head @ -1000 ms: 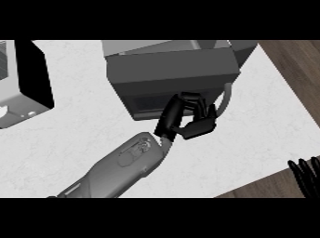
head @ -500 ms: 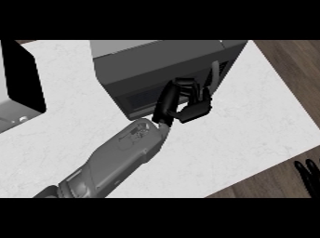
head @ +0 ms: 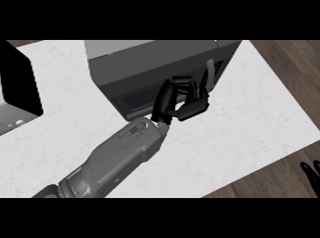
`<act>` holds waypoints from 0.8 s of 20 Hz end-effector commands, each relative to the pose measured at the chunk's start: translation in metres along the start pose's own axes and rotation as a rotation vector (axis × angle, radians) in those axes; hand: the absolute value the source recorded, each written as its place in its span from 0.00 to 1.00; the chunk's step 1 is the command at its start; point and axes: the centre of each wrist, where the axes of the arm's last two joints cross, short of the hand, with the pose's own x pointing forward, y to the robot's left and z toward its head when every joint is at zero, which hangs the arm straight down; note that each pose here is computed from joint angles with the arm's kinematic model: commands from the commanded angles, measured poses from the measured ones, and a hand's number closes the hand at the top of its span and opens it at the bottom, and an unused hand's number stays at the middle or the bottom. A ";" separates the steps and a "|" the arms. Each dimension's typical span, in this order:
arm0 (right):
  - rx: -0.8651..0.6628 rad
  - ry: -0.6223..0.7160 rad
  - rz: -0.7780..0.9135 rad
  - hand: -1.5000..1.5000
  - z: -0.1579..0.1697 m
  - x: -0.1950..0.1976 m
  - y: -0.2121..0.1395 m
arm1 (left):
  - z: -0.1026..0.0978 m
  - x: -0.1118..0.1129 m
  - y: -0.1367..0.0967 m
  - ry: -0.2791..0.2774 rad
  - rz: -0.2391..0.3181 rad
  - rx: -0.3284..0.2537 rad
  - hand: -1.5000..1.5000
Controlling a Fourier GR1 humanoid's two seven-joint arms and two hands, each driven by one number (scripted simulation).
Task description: Pick up the milk, place it into the microwave and close the microwave
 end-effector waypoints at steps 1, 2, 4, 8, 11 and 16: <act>0.047 -0.041 -0.002 0.00 -0.008 0.008 0.000 | -0.018 0.014 0.002 -0.033 0.005 0.002 1.00; 0.039 -0.039 0.000 0.00 -0.006 0.010 -0.002 | -0.017 0.011 0.003 -0.044 -0.006 0.013 1.00; 0.037 -0.052 -0.010 0.00 -0.009 0.011 0.000 | -0.019 0.013 0.003 -0.056 -0.004 0.011 1.00; 0.027 -0.038 -0.066 0.00 -0.004 0.009 0.005 | -0.020 0.011 0.004 -0.050 0.004 0.029 1.00; 0.051 -0.026 -0.069 0.00 -0.005 0.014 0.003 | -0.021 0.013 0.002 -0.068 -0.004 0.026 1.00; 0.041 -0.019 -0.079 0.00 -0.001 0.019 0.003 | -0.022 0.014 0.003 -0.068 0.008 0.037 1.00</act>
